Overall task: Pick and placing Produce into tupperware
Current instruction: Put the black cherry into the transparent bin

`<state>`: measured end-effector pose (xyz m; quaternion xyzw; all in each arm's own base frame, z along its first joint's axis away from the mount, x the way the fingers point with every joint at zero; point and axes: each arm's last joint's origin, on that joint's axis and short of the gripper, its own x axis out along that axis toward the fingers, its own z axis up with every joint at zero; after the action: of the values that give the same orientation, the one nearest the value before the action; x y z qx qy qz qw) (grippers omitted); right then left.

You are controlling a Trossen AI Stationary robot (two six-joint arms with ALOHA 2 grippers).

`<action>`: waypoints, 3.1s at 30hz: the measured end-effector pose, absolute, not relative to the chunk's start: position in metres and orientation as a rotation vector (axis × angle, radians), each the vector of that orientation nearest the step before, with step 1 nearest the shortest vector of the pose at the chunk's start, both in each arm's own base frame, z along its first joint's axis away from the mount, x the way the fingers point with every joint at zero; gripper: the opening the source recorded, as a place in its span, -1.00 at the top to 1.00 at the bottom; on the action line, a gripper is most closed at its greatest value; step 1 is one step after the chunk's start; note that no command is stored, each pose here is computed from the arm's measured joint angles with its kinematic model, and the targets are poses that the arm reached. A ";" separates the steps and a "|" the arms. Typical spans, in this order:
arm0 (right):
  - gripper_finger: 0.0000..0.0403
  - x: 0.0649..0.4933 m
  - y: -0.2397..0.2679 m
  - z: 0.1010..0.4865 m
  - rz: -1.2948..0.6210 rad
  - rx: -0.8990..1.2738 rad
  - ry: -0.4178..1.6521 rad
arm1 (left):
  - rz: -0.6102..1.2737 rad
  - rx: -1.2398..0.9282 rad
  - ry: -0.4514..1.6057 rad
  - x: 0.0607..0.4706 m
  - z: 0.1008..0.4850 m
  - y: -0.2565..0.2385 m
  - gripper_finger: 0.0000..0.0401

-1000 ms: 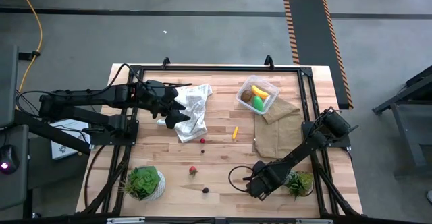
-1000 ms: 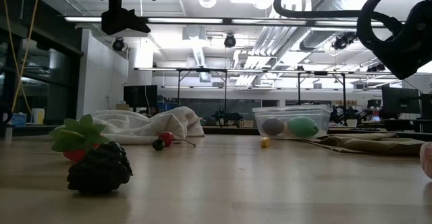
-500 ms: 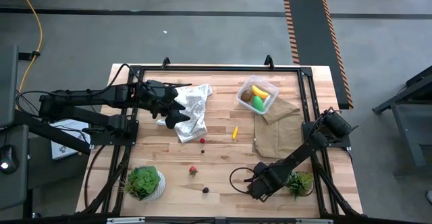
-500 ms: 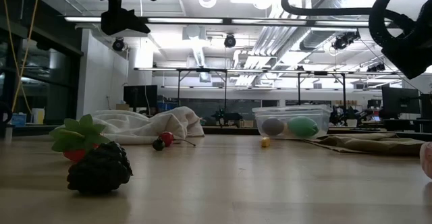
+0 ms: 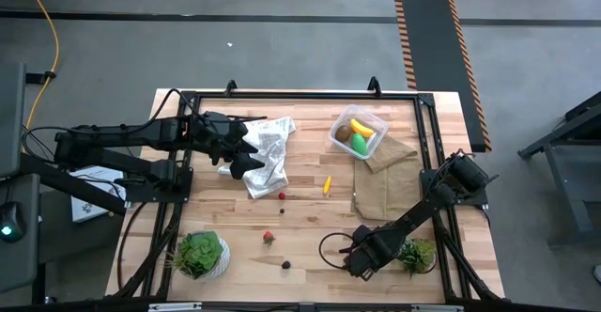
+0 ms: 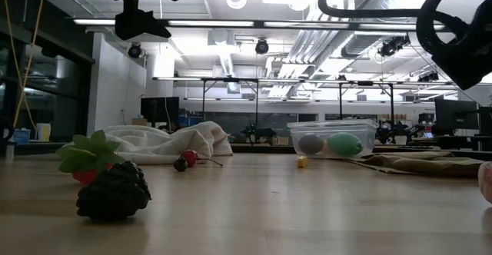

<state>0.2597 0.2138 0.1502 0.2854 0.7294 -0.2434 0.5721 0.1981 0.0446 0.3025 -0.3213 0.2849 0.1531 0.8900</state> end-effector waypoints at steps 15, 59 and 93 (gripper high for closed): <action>0.33 0.260 0.214 0.148 -0.575 0.660 1.714 | 0.318 -0.667 0.591 0.198 0.303 0.045 -0.64; 0.54 0.260 0.213 0.147 -0.571 0.654 1.719 | 0.318 -0.667 0.592 0.198 0.303 0.045 -0.64; 0.43 0.266 0.204 0.147 -0.589 0.668 1.726 | 0.315 -0.657 0.594 0.198 0.302 0.045 -0.64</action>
<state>0.2660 0.2040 0.1474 0.2839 0.7337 -0.2503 0.5643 0.1981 0.0446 0.3024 -0.3164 0.2861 0.1516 0.8917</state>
